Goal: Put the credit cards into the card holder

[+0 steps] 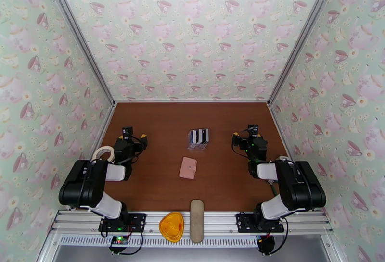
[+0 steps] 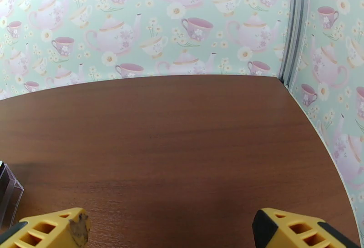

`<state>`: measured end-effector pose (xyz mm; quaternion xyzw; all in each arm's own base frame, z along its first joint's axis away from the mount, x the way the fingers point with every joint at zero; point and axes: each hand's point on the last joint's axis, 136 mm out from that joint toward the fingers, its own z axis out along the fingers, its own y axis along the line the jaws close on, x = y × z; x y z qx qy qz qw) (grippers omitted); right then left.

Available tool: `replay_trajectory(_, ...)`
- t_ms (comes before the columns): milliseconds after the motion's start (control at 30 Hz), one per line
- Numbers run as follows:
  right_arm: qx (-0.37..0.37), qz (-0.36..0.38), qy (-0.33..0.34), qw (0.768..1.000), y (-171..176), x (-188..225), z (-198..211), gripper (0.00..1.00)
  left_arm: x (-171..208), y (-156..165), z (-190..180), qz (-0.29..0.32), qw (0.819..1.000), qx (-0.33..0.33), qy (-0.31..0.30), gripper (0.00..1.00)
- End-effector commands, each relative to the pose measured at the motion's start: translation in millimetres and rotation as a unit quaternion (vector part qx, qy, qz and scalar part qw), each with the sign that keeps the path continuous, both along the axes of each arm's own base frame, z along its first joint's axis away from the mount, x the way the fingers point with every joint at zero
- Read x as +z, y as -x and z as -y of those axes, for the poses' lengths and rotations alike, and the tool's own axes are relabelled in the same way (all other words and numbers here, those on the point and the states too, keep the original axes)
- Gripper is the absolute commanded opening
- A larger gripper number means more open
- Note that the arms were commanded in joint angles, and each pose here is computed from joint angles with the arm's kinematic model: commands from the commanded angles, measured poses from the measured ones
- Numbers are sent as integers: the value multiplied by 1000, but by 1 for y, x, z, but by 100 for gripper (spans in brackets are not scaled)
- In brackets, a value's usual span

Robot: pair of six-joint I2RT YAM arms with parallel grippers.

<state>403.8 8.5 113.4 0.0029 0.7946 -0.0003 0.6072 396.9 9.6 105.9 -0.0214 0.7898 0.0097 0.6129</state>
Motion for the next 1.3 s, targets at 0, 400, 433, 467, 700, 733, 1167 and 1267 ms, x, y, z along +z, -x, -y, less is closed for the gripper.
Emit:
replay_trajectory(0, -7, 2, -2, 1000, -3, 2, 2, 100, 8, -2, 8, 10, 1000, -23, 6, 100)
replay_trajectory(400, -6, 3, -4, 1000, -3, 2, 1, 100, 7, -1, 6, 12, 999, -28, 15, 100)
replay_trajectory(433, -7, 2, -4, 1000, -3, 2, 2, 100, 9, 0, 5, 16, 999, -29, 18, 100)
replay_trajectory(467, -6, 2, -4, 1000, -3, 2, 1, 100, 9, 1, 5, 19, 999, -30, 22, 100)
replay_trajectory(700, -5, 3, -5, 1000, -3, 2, 1, 100, 11, 4, 5, 29, 998, -46, 32, 100)
replay_trajectory(733, -6, 3, -4, 1000, -3, 2, 1, 100, 10, 4, 5, 28, 998, -45, 32, 100)
replay_trajectory(1167, -4, 10, -1, 1000, -1, 9, 0, 100, 28, 12, 5, 45, 998, -34, 21, 100)
replay_trajectory(1267, -36, 13, -4, 999, 2, 23, 11, 100, 50, 21, 13, 54, 998, -32, -6, 100)
